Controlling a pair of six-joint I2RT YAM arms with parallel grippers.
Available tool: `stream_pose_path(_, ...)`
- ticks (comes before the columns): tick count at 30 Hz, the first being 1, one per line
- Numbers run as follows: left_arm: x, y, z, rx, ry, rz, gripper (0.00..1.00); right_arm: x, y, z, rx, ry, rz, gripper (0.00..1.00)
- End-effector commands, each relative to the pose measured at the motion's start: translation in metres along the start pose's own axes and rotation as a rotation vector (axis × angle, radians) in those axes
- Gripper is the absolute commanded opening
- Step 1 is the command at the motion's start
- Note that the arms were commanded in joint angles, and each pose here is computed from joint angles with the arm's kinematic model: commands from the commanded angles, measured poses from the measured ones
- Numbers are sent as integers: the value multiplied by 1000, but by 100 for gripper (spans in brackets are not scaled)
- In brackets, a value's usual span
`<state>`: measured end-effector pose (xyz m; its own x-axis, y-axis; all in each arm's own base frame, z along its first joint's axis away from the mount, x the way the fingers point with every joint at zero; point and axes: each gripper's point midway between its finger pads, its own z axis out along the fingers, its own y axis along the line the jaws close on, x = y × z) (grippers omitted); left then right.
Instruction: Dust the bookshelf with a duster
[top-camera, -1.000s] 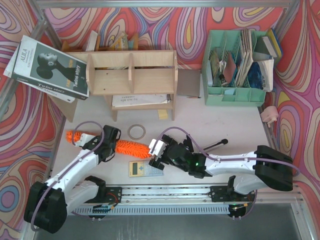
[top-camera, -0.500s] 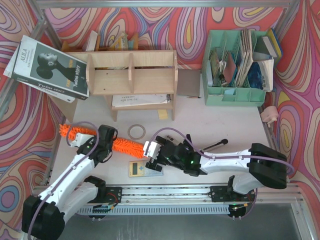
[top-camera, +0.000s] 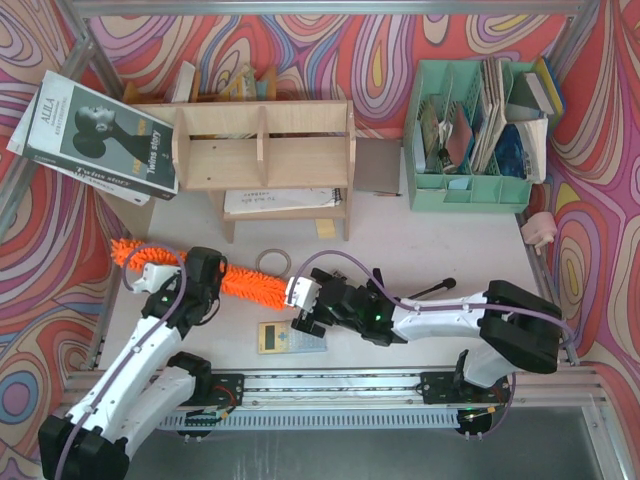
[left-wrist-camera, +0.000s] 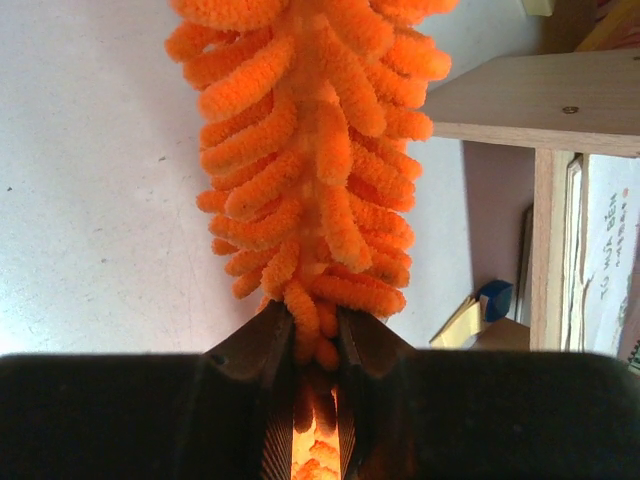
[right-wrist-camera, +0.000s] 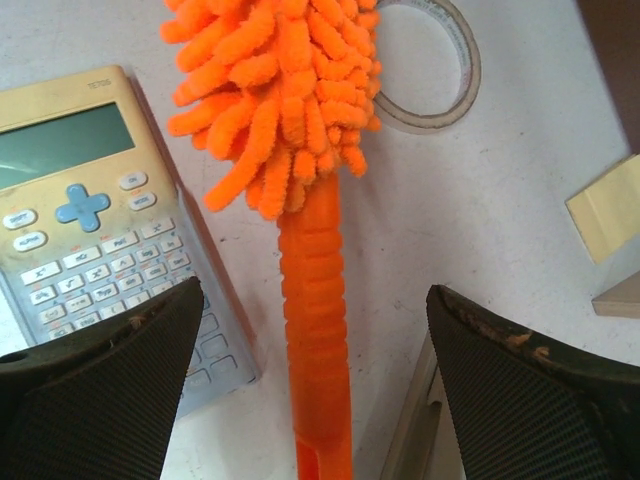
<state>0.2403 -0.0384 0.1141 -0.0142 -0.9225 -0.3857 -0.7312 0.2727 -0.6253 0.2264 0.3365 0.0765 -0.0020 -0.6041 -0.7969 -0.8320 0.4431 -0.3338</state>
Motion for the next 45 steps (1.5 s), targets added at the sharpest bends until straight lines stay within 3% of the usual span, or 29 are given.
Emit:
stream_pose_path(1,-6,-10,-10,31,8,-19,0,-16,-11,7,20,-33,-2,82)
stream_pose_path(19,-3,-20,-31,85,91,-82,0,-25,-18,19,2,-47,-7,78)
stream_pose_path(31,3,-25,-34,106,130,-110,0,-21,-10,22,-36,-24,4,61)
stream_pose_path(39,0,-35,-42,148,142,-139,0,-15,-7,20,-48,-10,12,55)
stream_pose_path(45,-2,-36,-48,154,149,-143,0,-14,-7,19,-45,-6,16,44)
